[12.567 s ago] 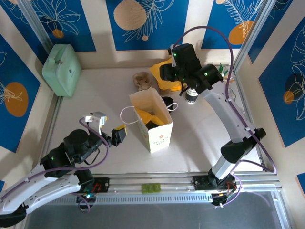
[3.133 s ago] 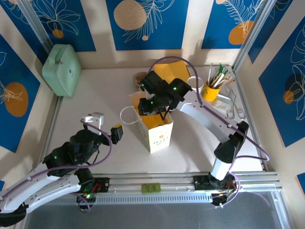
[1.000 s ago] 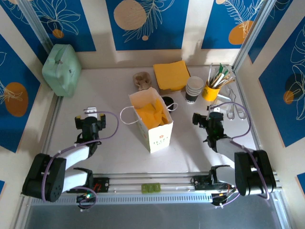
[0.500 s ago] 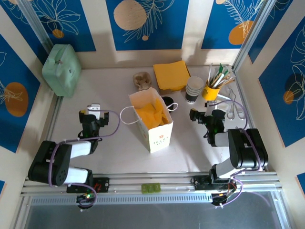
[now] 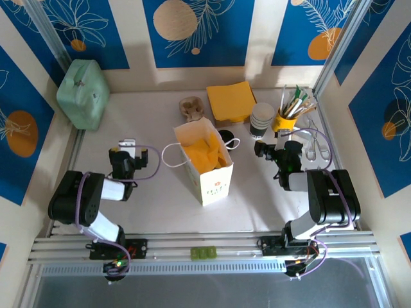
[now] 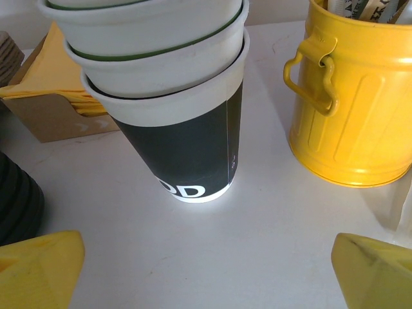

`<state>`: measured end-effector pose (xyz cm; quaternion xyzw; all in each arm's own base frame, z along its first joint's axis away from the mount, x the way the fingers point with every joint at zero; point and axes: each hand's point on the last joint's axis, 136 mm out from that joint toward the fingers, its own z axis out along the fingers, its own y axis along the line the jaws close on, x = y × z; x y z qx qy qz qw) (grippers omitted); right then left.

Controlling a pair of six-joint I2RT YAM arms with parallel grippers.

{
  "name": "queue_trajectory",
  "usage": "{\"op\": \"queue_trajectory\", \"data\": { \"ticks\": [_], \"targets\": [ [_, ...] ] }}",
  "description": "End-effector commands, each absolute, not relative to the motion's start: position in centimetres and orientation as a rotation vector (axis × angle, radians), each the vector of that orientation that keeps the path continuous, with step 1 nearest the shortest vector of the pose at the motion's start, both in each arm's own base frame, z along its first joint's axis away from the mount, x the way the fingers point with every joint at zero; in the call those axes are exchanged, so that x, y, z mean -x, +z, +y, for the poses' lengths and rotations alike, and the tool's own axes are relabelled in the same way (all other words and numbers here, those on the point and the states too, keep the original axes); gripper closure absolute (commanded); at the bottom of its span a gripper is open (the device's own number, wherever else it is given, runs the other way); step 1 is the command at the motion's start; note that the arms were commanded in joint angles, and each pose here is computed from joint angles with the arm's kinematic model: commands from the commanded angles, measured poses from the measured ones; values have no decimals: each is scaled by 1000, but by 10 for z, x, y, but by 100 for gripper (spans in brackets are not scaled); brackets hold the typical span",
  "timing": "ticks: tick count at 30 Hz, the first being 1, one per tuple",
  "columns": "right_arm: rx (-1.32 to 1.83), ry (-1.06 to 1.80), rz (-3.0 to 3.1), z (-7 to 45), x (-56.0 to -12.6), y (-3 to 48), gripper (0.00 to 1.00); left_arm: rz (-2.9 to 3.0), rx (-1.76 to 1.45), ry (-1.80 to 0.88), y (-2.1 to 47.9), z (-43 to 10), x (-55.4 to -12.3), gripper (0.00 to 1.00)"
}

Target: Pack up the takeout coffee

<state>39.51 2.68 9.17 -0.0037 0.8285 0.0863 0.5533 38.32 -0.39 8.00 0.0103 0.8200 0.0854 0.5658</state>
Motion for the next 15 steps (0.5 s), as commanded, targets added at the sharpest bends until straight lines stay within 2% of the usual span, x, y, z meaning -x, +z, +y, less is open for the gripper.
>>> {"op": "queue_trajectory", "data": {
  "ticks": [1,15],
  "targets": [
    [28,205,1957,28,-396,93,1,1887,7,167,93,-4,-393,1],
    [11,190,1946,25,-395,94,1,1873,4,166,96,-4,-394,1]
  ]
}}
